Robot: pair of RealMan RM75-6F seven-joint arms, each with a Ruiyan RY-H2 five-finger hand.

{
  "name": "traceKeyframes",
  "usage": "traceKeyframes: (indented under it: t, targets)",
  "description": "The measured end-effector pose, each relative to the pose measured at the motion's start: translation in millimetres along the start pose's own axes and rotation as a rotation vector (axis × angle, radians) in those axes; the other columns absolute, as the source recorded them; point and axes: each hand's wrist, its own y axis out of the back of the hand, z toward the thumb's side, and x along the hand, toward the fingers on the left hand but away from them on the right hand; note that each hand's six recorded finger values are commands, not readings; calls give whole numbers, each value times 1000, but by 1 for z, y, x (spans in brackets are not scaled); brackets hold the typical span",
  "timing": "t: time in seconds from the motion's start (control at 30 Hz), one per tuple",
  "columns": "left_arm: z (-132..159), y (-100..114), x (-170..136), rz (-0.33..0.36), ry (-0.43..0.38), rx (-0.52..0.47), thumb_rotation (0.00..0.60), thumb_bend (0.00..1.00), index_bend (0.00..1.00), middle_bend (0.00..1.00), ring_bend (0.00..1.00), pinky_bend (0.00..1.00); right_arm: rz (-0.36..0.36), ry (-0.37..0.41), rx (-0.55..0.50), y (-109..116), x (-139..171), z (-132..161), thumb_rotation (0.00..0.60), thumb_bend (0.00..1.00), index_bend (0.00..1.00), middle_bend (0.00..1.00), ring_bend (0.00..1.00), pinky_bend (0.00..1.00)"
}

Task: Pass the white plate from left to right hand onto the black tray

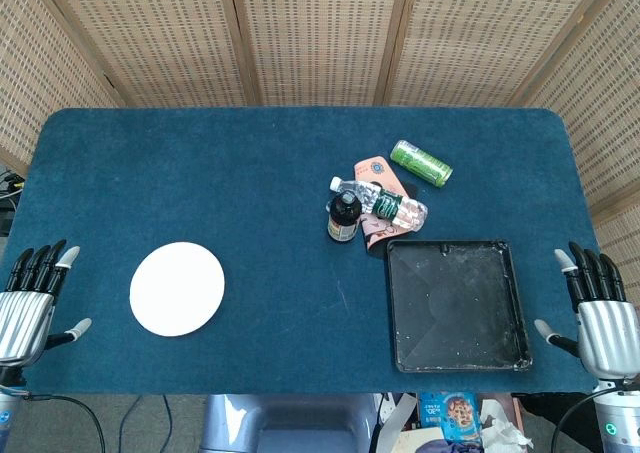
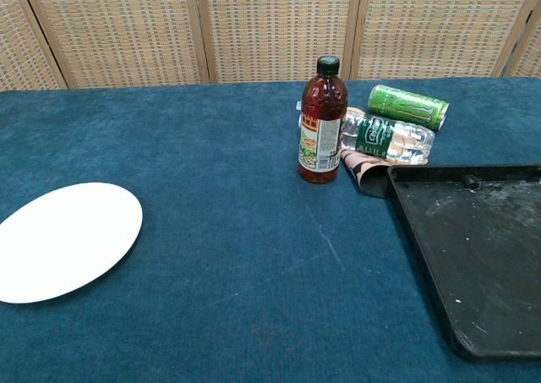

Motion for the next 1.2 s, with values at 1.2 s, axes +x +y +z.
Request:
traceKeyframes:
  t: [1.2]
  targets:
    - [22, -134, 7, -326, -335, 31, 600, 250, 0, 0, 0, 0, 34, -35, 3, -7, -4, -6, 600, 0, 0, 0, 0, 0]
